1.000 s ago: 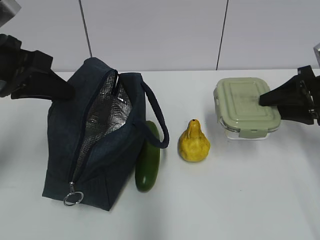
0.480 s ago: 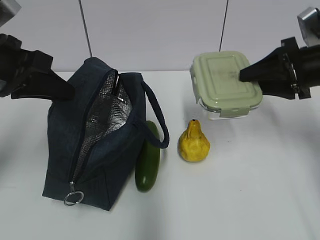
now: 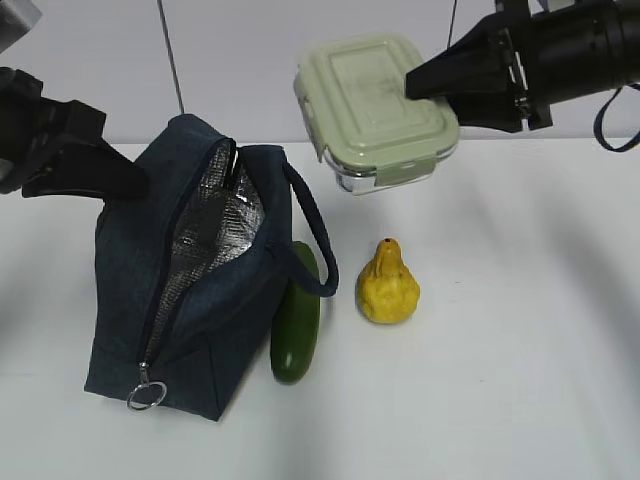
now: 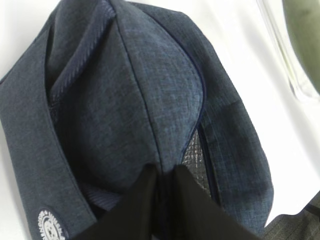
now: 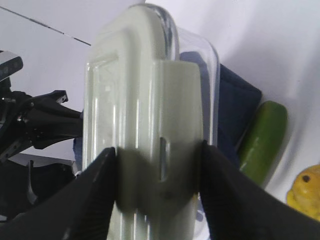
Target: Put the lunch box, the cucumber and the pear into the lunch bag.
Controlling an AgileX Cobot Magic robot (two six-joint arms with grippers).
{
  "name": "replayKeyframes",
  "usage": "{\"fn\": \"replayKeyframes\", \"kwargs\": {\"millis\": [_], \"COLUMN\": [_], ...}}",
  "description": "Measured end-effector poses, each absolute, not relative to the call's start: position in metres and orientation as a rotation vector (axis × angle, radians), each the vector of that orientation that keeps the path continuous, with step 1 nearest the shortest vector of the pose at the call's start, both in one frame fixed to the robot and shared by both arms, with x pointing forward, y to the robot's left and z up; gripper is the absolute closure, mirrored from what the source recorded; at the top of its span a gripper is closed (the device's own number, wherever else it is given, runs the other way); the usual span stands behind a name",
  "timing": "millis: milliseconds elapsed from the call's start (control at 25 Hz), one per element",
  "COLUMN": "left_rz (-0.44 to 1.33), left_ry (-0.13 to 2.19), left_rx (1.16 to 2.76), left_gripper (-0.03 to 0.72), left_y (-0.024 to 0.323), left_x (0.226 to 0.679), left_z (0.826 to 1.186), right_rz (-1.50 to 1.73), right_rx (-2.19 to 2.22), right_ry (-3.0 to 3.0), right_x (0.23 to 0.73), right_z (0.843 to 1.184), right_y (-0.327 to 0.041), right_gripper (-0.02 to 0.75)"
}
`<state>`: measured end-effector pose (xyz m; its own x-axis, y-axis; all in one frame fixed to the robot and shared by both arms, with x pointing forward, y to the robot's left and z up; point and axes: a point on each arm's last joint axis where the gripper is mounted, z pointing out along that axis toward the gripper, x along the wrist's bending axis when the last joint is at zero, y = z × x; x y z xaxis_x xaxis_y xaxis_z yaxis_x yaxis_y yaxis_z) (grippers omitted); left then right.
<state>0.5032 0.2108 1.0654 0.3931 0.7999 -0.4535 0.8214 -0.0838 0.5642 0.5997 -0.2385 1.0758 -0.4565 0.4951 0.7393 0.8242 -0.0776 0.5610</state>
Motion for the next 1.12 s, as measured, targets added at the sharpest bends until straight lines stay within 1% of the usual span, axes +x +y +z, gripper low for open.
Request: {"fn": "replayKeyframes", "kwargs": {"millis": [400,600,800,1120], "left_rz": [-0.024,-0.028,-0.036,-0.042], "left_ry": [1.400,1.403,1.406,1.408], "left_rx": [1.857,1.840,1.821,1.806], "left_gripper": [0.668,0.668,0.668,0.668], "left_y": [0.211,0.210,0.210,0.209], "left_x": [0.504,0.505,0.505,0.505], "left_z": [1.066,1.067,1.067,1.068], "right_rz": [-1.479,-1.476,-1.536,-1.602], "right_rx": [-1.242,-1.222,-1.324,-1.445], "right_ry": [-1.945,-1.976,-1.998,-2.002], "right_x": [0.585,0.582,0.589,0.598], "right_z": [1.078,1.077,1.075,1.075], "right_y": [-0.181,-0.160,-0.152,-0.154], "right_gripper": [0.349,0.349,0.349,0.349]}}
